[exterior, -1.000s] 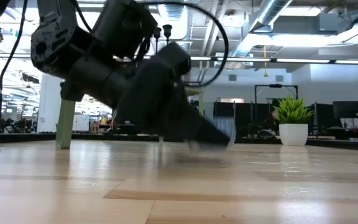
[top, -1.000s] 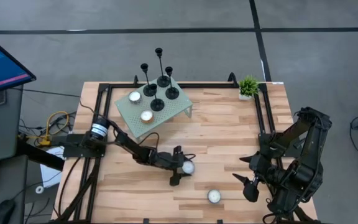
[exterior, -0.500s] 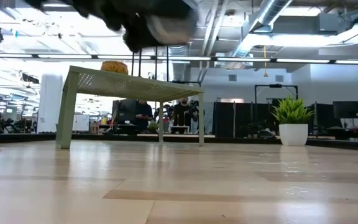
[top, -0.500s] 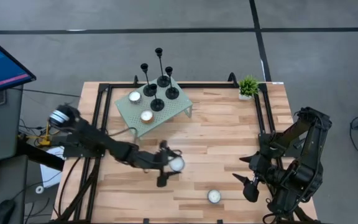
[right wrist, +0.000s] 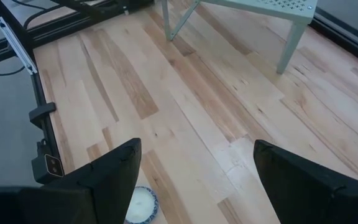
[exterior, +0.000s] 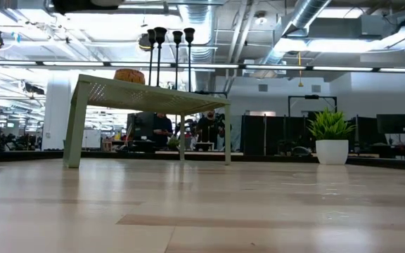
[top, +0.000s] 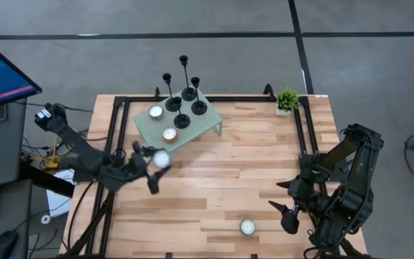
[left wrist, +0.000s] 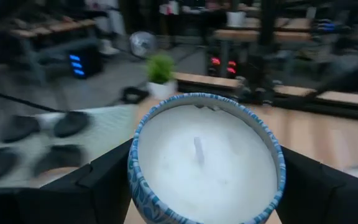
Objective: Pick & Place candle stick holders
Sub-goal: Put the light blue patterned scented candle on the shelf, then put the blue patterned scented candle on the shelf
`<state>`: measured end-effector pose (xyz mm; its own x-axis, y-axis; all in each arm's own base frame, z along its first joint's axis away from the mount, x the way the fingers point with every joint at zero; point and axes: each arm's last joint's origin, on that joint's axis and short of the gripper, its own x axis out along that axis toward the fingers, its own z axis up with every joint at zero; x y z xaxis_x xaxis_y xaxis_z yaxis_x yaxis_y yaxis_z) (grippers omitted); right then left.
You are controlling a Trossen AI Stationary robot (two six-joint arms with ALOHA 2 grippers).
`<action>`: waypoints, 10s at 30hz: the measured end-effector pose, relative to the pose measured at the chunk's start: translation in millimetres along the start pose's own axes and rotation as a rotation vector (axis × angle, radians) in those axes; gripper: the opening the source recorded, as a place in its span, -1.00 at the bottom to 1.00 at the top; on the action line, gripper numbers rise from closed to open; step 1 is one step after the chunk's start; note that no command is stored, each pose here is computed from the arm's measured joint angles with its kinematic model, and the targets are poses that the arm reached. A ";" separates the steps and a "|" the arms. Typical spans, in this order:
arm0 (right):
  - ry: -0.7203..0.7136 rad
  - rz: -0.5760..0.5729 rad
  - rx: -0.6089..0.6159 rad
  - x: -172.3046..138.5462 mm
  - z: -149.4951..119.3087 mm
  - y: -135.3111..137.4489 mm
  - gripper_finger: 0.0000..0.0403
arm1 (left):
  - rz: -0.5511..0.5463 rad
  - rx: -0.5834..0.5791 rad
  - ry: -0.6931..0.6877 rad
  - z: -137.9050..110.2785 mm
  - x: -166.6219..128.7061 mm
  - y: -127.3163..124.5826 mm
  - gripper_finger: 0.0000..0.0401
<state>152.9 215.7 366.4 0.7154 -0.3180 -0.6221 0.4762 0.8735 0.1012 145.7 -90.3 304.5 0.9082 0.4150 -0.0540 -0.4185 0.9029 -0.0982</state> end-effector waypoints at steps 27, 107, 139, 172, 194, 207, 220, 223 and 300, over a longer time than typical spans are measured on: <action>-0.003 -0.003 0.022 3.4 2.9 0.8 0.50 | 0.637 0.016 -0.092 -25.6 3.0 91.7 0.52; -0.002 0.006 0.033 3.3 3.0 1.9 0.50 | 0.636 -0.182 0.197 -70.6 24.3 140.6 0.72; -0.005 0.035 0.073 4.0 4.1 6.2 0.50 | 0.565 0.058 0.188 -29.9 24.8 135.3 0.84; -0.011 0.032 0.078 5.7 5.7 6.4 0.50 | 0.186 -0.100 0.328 -20.1 9.5 102.4 -0.98; -0.013 0.058 0.105 4.9 5.7 9.7 0.50 | 0.410 0.036 0.335 -34.6 16.0 105.9 -0.99; -0.013 0.060 0.108 4.9 5.7 10.0 0.50 | 0.521 0.096 0.353 -37.2 14.1 114.3 -0.99; -0.012 0.077 0.127 4.7 6.0 12.3 0.50 | 0.186 -0.126 0.404 -20.3 16.5 100.4 -0.98; -0.008 0.087 0.126 3.1 4.8 13.1 0.50 | -0.101 -0.275 0.386 -3.5 17.2 83.7 -0.98; 0.012 0.058 0.129 122.8 -188.5 46.5 0.92 | -0.785 -0.558 -0.278 78.4 -55.8 70.2 -0.97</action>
<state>166.6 286.8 148.4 0.7377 -0.2636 -0.6216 0.4967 0.8355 0.2352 66.4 -41.3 378.6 0.8684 -0.2002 0.4537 0.4214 0.7802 -0.4623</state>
